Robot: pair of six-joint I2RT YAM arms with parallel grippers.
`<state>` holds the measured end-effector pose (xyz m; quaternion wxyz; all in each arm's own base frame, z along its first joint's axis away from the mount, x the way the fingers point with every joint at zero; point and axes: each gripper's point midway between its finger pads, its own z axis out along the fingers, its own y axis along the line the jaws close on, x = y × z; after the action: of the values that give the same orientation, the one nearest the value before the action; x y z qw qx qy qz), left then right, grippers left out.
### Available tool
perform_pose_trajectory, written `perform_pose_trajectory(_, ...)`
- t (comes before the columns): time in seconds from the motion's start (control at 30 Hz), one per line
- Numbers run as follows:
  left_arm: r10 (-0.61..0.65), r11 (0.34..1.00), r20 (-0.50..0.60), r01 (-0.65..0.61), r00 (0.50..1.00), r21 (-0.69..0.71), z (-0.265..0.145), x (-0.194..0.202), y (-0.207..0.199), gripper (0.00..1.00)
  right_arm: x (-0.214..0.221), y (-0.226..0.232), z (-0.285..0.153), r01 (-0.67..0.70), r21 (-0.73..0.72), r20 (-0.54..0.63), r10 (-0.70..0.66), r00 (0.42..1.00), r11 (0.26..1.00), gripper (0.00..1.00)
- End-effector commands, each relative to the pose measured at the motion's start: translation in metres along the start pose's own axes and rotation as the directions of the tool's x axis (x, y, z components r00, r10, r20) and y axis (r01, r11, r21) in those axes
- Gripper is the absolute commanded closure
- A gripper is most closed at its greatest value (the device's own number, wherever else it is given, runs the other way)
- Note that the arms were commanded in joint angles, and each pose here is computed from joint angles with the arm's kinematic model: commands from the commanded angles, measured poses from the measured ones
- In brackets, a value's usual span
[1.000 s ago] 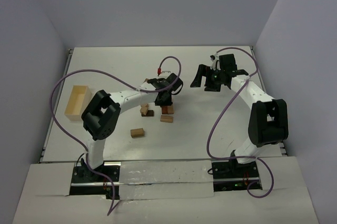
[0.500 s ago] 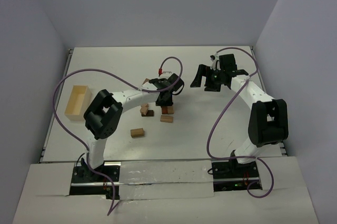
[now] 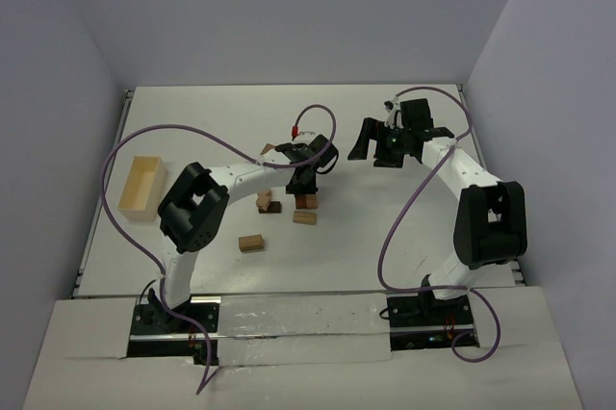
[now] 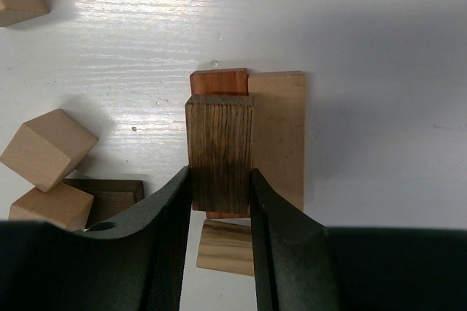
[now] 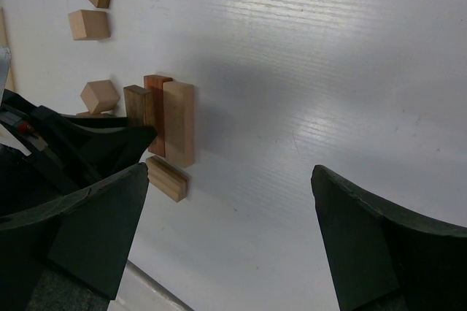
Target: Build the wood block tower
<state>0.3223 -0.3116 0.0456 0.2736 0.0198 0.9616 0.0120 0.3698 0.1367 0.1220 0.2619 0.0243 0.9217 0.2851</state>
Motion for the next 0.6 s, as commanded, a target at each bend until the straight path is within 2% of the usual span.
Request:
perform_pose_trajectory(0.0,-0.002,1.0,0.025,0.002,1.0,0.02,-0.0048,-0.0104,-0.011,0.61,-0.0093,0.008,-0.007,0.015,-0.026,0.038,-0.014,0.999,1.0,0.0)
perform_pose_trajectory(0.3,0.004,1.0,0.02,-0.004,1.0,0.008,-0.0001,-0.0084,-0.0108,0.59,-0.0089,0.0087,-0.0076,0.019,-0.027,0.04,-0.018,0.999,0.999,0.0)
perform_pose_trajectory(0.57,0.007,1.0,0.015,-0.007,1.0,0.009,0.002,-0.0086,-0.0112,0.44,-0.0096,0.0085,-0.0071,0.019,-0.03,0.041,-0.017,0.999,0.999,0.0)
